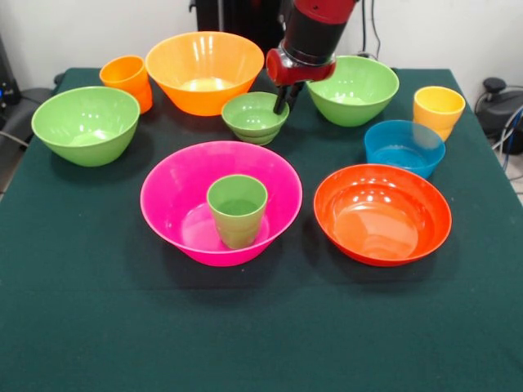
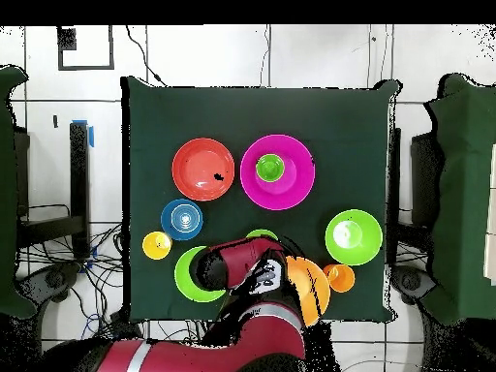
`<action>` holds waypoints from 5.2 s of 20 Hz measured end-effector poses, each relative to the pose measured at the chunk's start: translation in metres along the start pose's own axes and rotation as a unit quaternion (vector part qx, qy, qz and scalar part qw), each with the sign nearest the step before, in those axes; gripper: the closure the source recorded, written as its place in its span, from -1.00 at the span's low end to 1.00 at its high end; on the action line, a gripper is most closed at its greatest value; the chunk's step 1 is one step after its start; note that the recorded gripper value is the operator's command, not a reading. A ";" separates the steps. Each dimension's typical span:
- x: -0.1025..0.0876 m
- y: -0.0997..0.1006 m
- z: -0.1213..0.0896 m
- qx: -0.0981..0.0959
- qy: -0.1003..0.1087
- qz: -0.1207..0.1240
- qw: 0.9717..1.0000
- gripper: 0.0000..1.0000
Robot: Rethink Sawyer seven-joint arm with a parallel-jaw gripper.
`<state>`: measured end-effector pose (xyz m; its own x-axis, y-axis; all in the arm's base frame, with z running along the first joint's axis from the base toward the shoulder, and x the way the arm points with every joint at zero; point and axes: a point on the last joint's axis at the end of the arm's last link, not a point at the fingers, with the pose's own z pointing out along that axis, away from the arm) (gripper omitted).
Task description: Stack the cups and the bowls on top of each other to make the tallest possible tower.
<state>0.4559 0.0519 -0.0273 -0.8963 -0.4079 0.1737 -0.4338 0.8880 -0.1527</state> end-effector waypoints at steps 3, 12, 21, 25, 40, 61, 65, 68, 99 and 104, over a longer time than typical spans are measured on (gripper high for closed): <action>-0.003 -0.001 -0.001 0.001 -0.003 0.000 1.000 1.00; -0.018 0.001 -0.004 -0.003 -0.016 -0.003 1.000 1.00; -0.025 0.000 -0.006 -0.003 -0.011 -0.004 1.000 1.00; -0.031 0.000 -0.009 0.005 -0.007 -0.010 1.000 1.00; -0.048 -0.003 -0.031 0.022 -0.012 -0.018 1.000 1.00; -0.043 -0.011 -0.048 0.044 0.009 -0.017 0.999 1.00; -0.041 -0.013 -0.054 0.045 0.019 -0.015 0.999 1.00; -0.039 -0.016 -0.058 0.046 0.026 -0.012 0.999 1.00; -0.078 -0.032 -0.089 0.043 -0.013 0.000 0.999 1.00; -0.083 -0.033 -0.091 0.043 -0.014 -0.001 0.999 1.00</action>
<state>0.5525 0.0757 0.0519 -0.8974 -0.4158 0.1477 -0.4403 0.8662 -0.2365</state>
